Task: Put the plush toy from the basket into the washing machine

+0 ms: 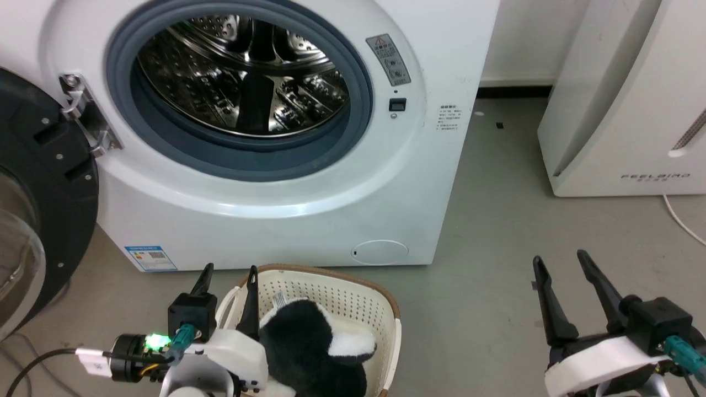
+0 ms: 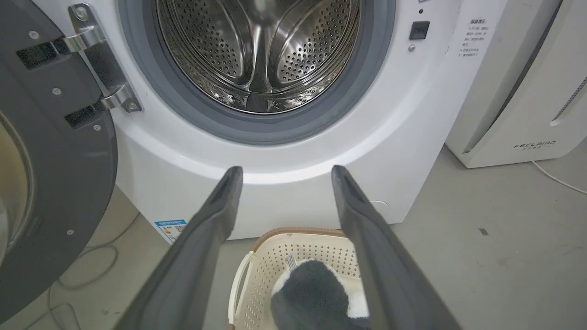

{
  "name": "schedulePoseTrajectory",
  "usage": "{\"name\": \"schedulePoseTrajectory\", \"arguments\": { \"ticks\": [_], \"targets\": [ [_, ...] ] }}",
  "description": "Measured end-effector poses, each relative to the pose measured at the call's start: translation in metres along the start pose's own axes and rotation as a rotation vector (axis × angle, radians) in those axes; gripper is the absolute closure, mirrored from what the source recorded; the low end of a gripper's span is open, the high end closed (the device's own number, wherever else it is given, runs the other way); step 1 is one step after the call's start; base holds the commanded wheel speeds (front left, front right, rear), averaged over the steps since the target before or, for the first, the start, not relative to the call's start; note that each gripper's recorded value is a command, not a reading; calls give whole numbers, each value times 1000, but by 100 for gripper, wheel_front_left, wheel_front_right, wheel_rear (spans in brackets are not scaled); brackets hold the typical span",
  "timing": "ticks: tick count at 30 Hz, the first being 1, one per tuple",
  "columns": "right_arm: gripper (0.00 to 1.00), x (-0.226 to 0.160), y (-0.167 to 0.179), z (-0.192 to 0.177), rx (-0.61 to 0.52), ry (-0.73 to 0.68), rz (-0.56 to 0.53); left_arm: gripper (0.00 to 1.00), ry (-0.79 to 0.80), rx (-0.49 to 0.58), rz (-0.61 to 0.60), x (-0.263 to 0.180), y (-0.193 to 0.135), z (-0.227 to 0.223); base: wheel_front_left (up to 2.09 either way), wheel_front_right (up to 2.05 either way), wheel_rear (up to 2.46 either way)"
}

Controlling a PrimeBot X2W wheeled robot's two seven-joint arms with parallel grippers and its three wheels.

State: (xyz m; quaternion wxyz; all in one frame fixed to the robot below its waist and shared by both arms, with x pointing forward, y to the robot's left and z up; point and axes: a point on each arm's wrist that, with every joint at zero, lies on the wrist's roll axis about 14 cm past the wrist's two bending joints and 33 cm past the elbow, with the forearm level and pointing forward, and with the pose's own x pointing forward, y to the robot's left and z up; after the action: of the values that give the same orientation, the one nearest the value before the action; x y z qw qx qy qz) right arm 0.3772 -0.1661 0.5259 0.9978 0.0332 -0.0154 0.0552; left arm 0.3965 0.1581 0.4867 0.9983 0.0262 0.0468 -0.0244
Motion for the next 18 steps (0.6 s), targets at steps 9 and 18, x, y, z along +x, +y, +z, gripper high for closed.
{"name": "schedulePoseTrajectory", "arguments": {
  "ticks": [9, 18],
  "targets": [
    [0, 13, -4, 1, 37, -20, -9, 0, 84, 12, -52, 24, -14, -29, 0, 0, 0],
    [0, 25, -10, -4, 67, -26, -22, 0, 201, 28, -121, 48, -31, -70, 0, 0, 0]
  ]
}}
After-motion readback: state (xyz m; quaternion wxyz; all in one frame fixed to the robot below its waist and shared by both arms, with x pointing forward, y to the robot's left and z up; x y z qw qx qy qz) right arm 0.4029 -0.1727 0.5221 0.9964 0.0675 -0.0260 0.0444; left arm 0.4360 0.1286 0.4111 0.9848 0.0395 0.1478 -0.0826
